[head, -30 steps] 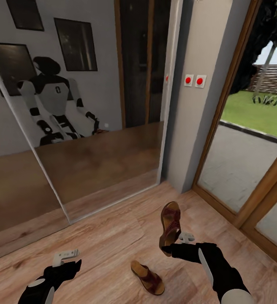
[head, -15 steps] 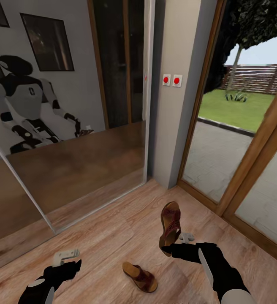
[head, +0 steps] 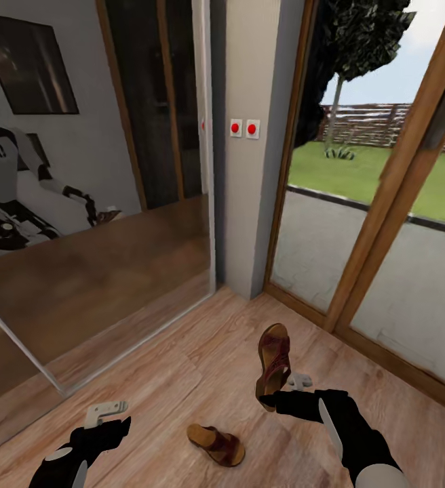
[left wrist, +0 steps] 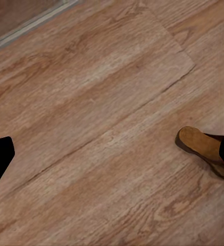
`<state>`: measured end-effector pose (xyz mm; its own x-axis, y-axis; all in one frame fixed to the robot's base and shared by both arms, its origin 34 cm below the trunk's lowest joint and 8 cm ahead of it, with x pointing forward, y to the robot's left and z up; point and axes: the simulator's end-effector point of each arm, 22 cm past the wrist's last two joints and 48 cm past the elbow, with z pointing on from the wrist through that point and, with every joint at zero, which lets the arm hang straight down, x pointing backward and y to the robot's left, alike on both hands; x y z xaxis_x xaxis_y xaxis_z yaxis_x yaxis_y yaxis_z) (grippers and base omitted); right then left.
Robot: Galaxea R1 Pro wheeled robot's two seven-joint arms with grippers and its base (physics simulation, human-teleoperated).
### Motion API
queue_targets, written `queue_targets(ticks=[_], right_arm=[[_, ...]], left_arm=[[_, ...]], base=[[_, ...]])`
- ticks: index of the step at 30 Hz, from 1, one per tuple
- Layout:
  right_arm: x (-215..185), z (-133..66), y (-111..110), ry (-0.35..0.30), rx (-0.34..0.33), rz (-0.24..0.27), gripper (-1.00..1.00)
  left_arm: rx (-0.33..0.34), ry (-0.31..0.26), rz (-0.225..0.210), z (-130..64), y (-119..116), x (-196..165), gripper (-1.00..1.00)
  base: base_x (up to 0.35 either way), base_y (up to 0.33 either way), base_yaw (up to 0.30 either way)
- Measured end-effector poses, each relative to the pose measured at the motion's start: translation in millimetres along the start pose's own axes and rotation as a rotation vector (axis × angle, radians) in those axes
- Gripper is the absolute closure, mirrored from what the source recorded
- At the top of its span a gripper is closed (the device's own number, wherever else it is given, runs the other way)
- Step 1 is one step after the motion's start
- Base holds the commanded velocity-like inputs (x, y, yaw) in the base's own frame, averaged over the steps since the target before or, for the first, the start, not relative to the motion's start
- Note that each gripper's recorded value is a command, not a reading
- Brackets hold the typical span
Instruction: Pick up the two gym shoes and the two sandals from the corridor floor and place them onto the hallstand (shoe rack) in the corridor, making sure they are on the rack and not on the floor. Arrange them so the two gym shoes are next to each other and the two sandals are next to each other.
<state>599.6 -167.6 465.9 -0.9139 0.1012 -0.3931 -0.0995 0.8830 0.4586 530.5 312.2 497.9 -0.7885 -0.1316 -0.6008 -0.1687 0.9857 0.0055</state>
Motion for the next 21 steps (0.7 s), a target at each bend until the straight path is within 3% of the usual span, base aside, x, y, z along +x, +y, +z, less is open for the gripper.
queue_targets(ticks=[12,21], right_arm=[[0.0,0.0,-0.2,0.0,0.001,-0.001,1.0],[-0.2,-0.4,-0.7,-0.001,0.0,0.0,1.0]], left_arm=[[0.0,0.0,0.0,0.0,0.1,0.0,-1.0],[0.0,0.0,0.0,0.0,0.1,0.0,-1.0]], base=[[0.0,0.0,-0.279],[0.0,0.0,-0.065]])
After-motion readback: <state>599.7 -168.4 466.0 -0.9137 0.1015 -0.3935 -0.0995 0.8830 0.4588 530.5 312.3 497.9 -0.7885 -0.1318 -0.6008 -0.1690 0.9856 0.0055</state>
